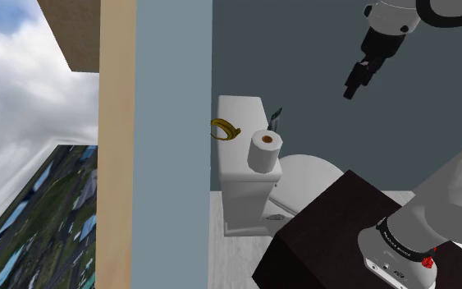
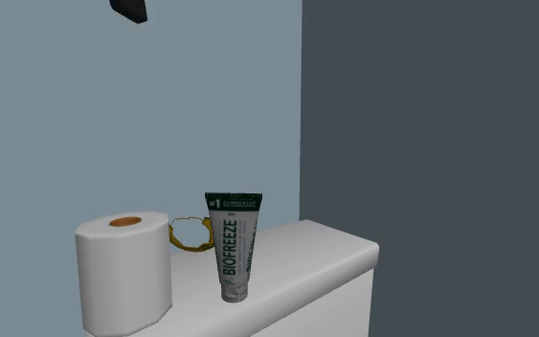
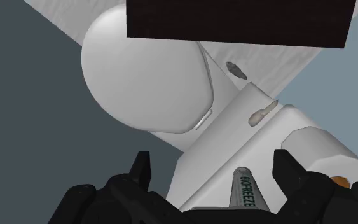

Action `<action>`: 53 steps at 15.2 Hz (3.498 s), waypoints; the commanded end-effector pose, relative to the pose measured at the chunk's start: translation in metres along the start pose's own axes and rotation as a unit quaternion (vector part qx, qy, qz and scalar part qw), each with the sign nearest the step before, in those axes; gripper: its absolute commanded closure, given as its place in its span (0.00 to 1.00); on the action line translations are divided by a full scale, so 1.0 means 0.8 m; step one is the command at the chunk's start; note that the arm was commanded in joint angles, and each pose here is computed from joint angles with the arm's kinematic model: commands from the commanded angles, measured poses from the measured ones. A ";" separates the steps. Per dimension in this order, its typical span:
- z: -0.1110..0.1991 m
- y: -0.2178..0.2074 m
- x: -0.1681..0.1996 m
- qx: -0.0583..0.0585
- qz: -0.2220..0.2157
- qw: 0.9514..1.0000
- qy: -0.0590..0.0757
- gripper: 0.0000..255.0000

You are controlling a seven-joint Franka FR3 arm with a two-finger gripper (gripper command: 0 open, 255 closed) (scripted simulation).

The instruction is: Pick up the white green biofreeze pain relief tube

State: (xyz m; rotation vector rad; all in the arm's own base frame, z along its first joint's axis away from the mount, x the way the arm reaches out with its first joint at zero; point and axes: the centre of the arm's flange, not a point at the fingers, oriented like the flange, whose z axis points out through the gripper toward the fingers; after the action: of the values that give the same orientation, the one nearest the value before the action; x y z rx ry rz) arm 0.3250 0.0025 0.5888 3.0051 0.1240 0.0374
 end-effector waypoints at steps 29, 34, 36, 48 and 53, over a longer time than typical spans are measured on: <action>0.206 -0.041 0.253 0.047 -0.598 0.800 -0.016 0.00; 0.206 -0.041 0.253 0.047 -0.598 0.800 -0.016 1.00; 0.206 -0.041 0.253 0.047 -0.598 0.800 -0.016 1.00; 0.147 -0.033 0.254 0.047 -0.598 0.800 -0.016 1.00; 0.114 -0.028 0.255 0.047 -0.598 0.800 -0.016 1.00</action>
State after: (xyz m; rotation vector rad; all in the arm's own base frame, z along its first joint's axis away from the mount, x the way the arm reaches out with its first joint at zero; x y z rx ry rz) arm 0.5285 0.0293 0.4933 2.4152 1.9562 -0.1490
